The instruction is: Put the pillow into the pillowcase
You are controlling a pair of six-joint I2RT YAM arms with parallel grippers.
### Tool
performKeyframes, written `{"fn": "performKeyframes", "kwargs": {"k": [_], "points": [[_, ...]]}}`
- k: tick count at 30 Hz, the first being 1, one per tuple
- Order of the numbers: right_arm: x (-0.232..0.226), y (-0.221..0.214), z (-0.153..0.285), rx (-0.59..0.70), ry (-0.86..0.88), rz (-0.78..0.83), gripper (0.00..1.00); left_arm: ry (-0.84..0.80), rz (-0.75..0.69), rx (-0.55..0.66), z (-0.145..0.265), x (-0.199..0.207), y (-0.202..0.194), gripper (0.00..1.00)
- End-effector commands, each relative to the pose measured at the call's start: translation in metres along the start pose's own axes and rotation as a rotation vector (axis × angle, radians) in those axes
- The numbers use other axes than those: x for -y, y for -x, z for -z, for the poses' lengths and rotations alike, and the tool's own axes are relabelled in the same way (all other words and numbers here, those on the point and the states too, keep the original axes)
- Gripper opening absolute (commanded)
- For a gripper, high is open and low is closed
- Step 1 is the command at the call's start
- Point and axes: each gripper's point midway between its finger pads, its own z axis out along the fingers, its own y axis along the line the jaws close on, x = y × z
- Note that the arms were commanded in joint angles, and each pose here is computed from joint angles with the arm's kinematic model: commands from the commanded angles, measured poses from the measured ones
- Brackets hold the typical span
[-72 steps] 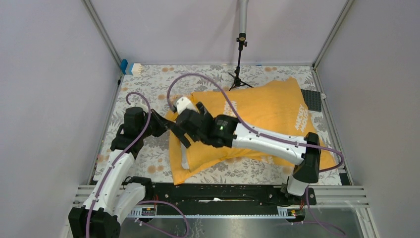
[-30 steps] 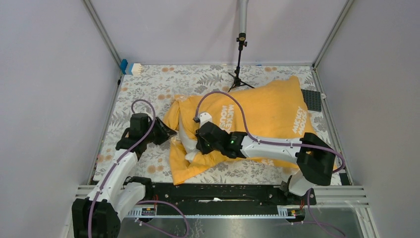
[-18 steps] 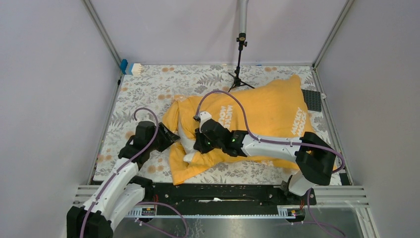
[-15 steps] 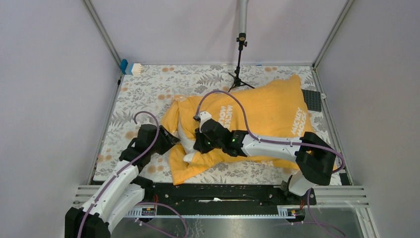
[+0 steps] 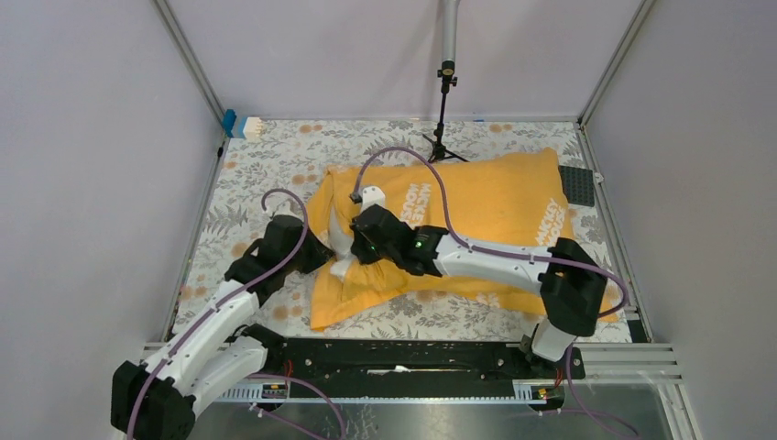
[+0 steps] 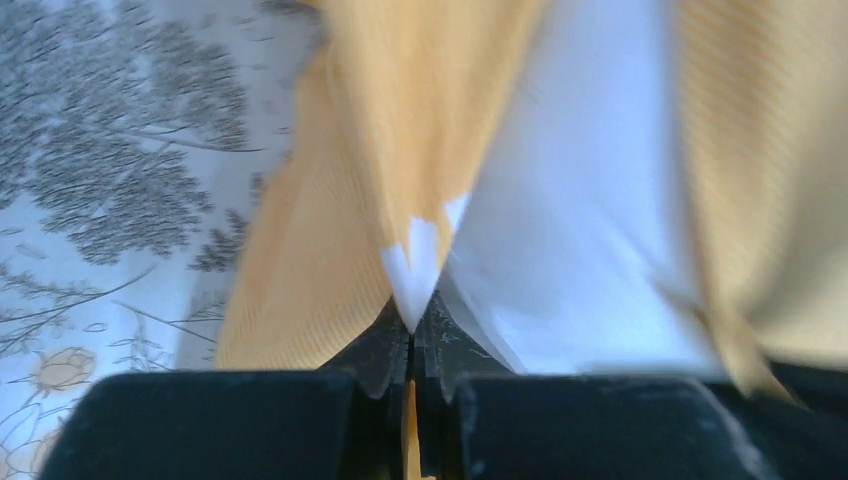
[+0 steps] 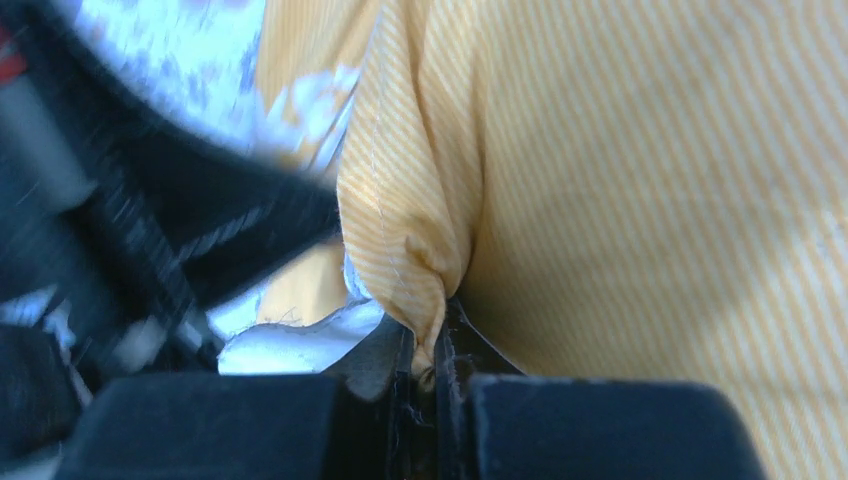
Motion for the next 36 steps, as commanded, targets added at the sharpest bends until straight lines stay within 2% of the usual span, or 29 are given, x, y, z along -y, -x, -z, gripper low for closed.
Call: {"fn": "performKeyframes", "kwargs": {"k": [1,4,8,15,17,19,21,24,26,27,29,32,36], "points": [[0.025,0.074,-0.015,0.222,-0.246,-0.081,0.0,-0.202,-0.157,-0.068,0.05,0.053,0.006,0.0],[0.034,0.087,-0.03,0.256,-0.352,-0.081,0.0,-0.286,-0.196,-0.131,0.079,0.071,0.001,0.0],[0.058,0.081,-0.051,0.284,-0.489,-0.066,0.0,-0.359,-0.231,-0.118,0.118,0.088,0.009,0.0],[0.082,0.065,-0.073,0.26,-0.564,-0.078,0.0,-0.433,-0.243,-0.145,0.161,0.102,0.009,0.0],[0.083,0.058,-0.077,0.244,-0.56,-0.08,0.0,-0.468,-0.225,-0.145,0.17,0.111,0.011,0.0],[0.075,0.051,-0.08,0.212,-0.502,-0.079,0.0,-0.435,-0.207,-0.076,0.168,0.109,0.023,0.0],[0.061,0.055,-0.071,0.212,-0.419,-0.101,0.0,-0.384,-0.183,-0.021,0.155,0.104,0.034,0.0],[0.041,0.072,-0.047,0.23,-0.308,-0.098,0.01,-0.396,-0.148,0.0,0.134,0.11,0.038,0.0],[0.028,0.083,-0.028,0.241,-0.242,-0.092,0.17,-0.41,-0.133,0.01,0.124,0.113,0.04,0.0],[0.021,0.087,-0.02,0.243,-0.208,-0.093,0.29,-0.4,-0.127,0.008,0.118,0.112,0.04,0.0],[0.014,0.092,-0.006,0.242,-0.173,-0.092,0.42,-0.384,-0.123,0.001,0.108,0.108,0.037,0.0],[0.008,0.096,0.009,0.243,-0.162,-0.083,0.47,-0.373,-0.11,0.0,0.1,0.103,0.034,0.0],[0.0,0.095,0.015,0.238,-0.155,-0.058,0.46,-0.372,-0.104,-0.004,0.097,0.101,0.032,0.0]]}}
